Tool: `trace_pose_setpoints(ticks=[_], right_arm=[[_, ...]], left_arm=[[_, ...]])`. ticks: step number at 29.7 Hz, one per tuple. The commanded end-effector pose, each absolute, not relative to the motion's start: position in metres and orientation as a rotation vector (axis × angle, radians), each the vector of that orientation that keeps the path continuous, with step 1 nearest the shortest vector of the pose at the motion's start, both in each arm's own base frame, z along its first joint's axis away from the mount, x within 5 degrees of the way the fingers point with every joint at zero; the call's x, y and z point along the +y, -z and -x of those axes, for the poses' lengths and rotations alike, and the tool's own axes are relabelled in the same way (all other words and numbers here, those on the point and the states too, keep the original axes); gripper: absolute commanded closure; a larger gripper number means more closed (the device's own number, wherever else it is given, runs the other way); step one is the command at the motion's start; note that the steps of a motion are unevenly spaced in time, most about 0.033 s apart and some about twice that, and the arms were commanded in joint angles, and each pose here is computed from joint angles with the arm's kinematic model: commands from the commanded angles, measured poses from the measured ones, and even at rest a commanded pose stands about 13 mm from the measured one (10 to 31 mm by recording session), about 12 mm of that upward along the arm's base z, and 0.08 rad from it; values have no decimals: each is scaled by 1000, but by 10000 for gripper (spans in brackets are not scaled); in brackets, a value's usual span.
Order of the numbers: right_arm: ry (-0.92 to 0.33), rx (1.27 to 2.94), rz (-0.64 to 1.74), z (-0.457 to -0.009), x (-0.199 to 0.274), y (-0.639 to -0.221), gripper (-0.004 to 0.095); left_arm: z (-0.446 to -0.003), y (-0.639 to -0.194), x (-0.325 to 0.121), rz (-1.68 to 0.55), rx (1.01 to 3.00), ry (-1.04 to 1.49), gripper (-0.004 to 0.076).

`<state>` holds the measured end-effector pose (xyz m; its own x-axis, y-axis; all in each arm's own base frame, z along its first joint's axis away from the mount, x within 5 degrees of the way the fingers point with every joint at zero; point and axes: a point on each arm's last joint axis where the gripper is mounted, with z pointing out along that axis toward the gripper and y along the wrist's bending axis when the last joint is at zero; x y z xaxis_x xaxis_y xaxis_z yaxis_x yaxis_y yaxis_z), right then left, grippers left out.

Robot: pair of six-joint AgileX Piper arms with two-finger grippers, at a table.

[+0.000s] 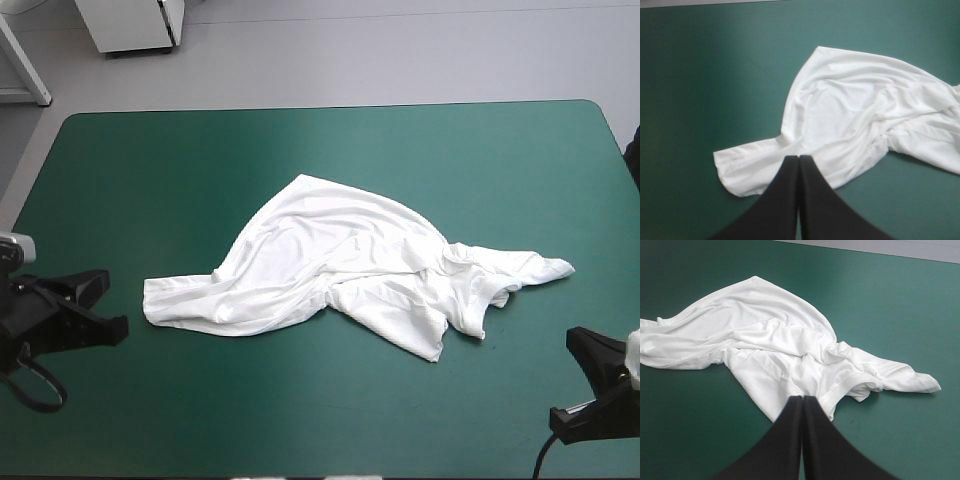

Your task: Fold the cloth

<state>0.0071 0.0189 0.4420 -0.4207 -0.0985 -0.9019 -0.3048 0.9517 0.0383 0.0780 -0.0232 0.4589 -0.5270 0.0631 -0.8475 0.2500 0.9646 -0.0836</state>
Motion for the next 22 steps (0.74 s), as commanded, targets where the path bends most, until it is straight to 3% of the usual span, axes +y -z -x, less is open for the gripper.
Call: trace_pose_setpoints(ticks=[1, 7, 15, 18, 22], right_arm=[[-243, 1959, 285, -12, 20, -450, 908], [-238, 1926, 275, -14, 19, -453, 908], [-271, 1999, 217, -35, 21, -451, 908], [-287, 2033, 218, -47, 24, -450, 908], [-307, 2084, 218, -64, 27, -447, 908]], left_arm=[[-96, -484, -19, -184, 2015, 183, 746], [-107, -494, -17, -183, 2013, 161, 746], [-114, -490, -14, -197, 2051, 113, 724], [-120, -493, -14, -232, 2057, 91, 600], [-135, -505, -12, -218, 2118, 85, 352]])
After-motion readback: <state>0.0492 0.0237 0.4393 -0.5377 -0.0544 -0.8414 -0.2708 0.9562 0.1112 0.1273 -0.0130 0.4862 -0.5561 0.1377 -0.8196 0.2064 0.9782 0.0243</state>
